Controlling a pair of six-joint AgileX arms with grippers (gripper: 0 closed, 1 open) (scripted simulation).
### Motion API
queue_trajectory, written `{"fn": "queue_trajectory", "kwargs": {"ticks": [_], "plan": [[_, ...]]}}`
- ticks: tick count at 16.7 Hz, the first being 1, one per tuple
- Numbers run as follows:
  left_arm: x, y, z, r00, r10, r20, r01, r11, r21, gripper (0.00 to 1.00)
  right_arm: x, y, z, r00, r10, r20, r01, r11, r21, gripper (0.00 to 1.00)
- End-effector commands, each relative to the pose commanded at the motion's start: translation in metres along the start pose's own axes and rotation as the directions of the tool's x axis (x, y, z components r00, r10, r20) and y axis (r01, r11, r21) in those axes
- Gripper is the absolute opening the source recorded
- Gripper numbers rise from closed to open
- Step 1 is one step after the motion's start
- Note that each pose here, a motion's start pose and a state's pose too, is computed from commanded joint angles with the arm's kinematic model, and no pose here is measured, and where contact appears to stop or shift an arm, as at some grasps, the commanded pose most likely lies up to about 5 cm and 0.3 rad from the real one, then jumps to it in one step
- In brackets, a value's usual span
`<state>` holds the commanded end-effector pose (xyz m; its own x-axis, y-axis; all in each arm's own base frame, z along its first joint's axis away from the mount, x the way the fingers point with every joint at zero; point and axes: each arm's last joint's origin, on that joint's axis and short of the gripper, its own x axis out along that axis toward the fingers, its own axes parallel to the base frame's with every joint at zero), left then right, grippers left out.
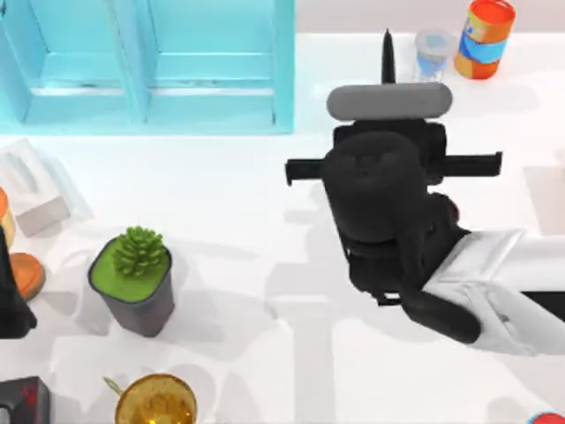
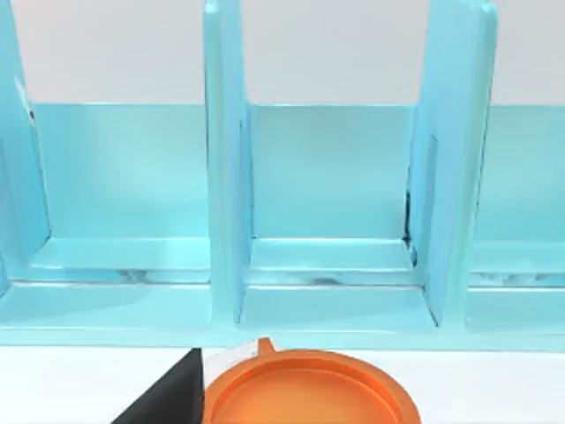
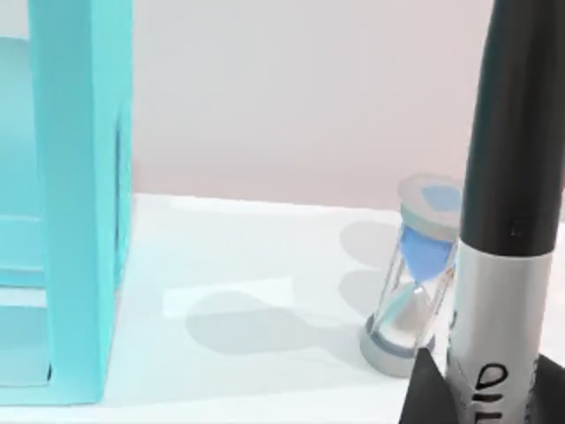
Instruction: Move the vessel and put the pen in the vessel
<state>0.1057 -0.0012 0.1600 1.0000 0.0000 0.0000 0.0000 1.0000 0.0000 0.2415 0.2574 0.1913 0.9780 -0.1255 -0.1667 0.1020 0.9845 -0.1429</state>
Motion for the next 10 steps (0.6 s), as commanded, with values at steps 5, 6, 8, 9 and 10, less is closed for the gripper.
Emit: {"fn": "queue_trajectory", "kwargs": {"ticks": [5, 6, 8, 9, 10], "plan": [[0.0, 0.0, 0.0, 1.0, 0.0, 0.0, 0.0, 1.0, 0.0, 1.0, -0.031, -0.024, -0.001, 0.981, -0.126, 0.15, 0.112, 0.989, 0.101, 0.0], [0.0, 0.0, 0.0, 1.0, 0.0, 0.0, 0.0, 1.0, 0.0, 1.0, -0.036, -0.028, -0.001, 0.976, -0.146, 0.164, 0.127, 0.985, 0.12, 0.0], [0.0, 0.0, 0.0, 1.0, 0.0, 0.0, 0.0, 1.0, 0.0, 1.0, -0.044, -0.035, -0.001, 0.967, -0.176, 0.181, 0.15, 0.977, 0.151, 0.0], [0.0, 0.0, 0.0, 1.0, 0.0, 0.0, 0.0, 1.0, 0.0, 1.0, -0.046, -0.037, -0.001, 0.965, -0.186, 0.186, 0.156, 0.974, 0.162, 0.0], [0.0, 0.0, 0.0, 1.0, 0.0, 0.0, 0.0, 1.0, 0.0, 1.0, -0.048, -0.039, -0.001, 0.963, -0.192, 0.188, 0.161, 0.973, 0.168, 0.0]]}}
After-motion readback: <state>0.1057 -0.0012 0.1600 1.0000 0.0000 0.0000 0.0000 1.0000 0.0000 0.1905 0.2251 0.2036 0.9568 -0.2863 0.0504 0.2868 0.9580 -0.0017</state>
